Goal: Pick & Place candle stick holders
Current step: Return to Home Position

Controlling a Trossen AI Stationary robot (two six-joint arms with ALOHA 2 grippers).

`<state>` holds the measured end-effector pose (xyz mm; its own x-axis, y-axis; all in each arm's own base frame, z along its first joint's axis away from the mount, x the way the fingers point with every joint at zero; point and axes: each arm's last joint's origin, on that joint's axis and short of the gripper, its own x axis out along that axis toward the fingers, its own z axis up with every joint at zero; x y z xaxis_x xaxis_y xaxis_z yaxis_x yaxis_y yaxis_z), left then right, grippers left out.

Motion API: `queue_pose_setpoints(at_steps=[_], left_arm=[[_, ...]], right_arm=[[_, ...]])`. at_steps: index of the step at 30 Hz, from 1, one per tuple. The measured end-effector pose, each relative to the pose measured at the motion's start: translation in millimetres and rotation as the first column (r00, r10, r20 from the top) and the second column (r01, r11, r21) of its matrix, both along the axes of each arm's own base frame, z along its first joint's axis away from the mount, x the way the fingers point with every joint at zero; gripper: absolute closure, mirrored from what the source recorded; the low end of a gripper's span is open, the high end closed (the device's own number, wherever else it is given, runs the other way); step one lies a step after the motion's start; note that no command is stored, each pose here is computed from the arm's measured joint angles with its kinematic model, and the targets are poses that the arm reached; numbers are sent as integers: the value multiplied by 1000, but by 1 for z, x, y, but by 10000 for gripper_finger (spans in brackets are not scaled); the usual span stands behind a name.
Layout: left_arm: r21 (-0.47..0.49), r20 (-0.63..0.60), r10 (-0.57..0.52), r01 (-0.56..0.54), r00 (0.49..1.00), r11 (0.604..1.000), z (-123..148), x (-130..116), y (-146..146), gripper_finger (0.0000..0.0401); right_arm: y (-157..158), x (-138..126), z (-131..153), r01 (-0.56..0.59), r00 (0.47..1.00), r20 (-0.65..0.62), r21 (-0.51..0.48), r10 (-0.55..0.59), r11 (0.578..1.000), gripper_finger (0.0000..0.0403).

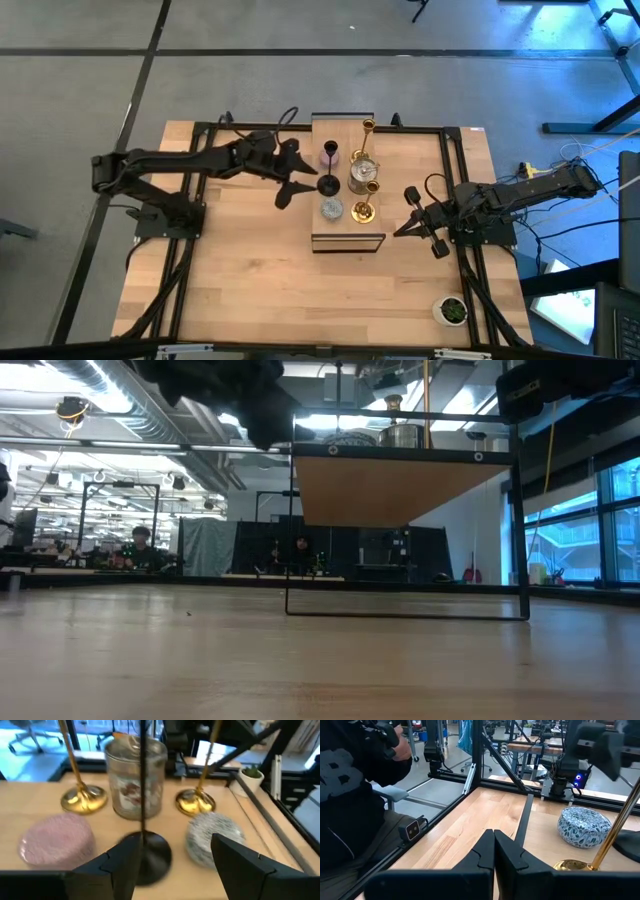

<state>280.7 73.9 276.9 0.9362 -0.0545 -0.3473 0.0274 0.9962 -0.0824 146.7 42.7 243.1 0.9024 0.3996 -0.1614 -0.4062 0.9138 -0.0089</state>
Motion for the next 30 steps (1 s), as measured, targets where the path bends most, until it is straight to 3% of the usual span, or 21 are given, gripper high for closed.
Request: queue_pose_setpoints(at_steps=[11,16,24,27,30], left_arm=[[-84,-24,-161,159,987,984,10,-5,-56,168],[-112,0,-278,277,960,954,11,-3,-97,168],[-16,265,-428,448,864,894,35,-15,-185,168],[50,335,-424,434,841,900,34,-20,-217,168],[80,398,-363,362,843,929,27,-18,-241,168]], right_arm=[[0,0,0,0,1000,1,-1,0,1000,402],[0,0,1,12,1000,-15,66,-11,998,402],[2,0,7,29,999,-45,271,-17,962,402],[5,0,8,19,998,-62,318,1,948,402],[11,-1,7,-10,997,-69,323,35,946,402]])
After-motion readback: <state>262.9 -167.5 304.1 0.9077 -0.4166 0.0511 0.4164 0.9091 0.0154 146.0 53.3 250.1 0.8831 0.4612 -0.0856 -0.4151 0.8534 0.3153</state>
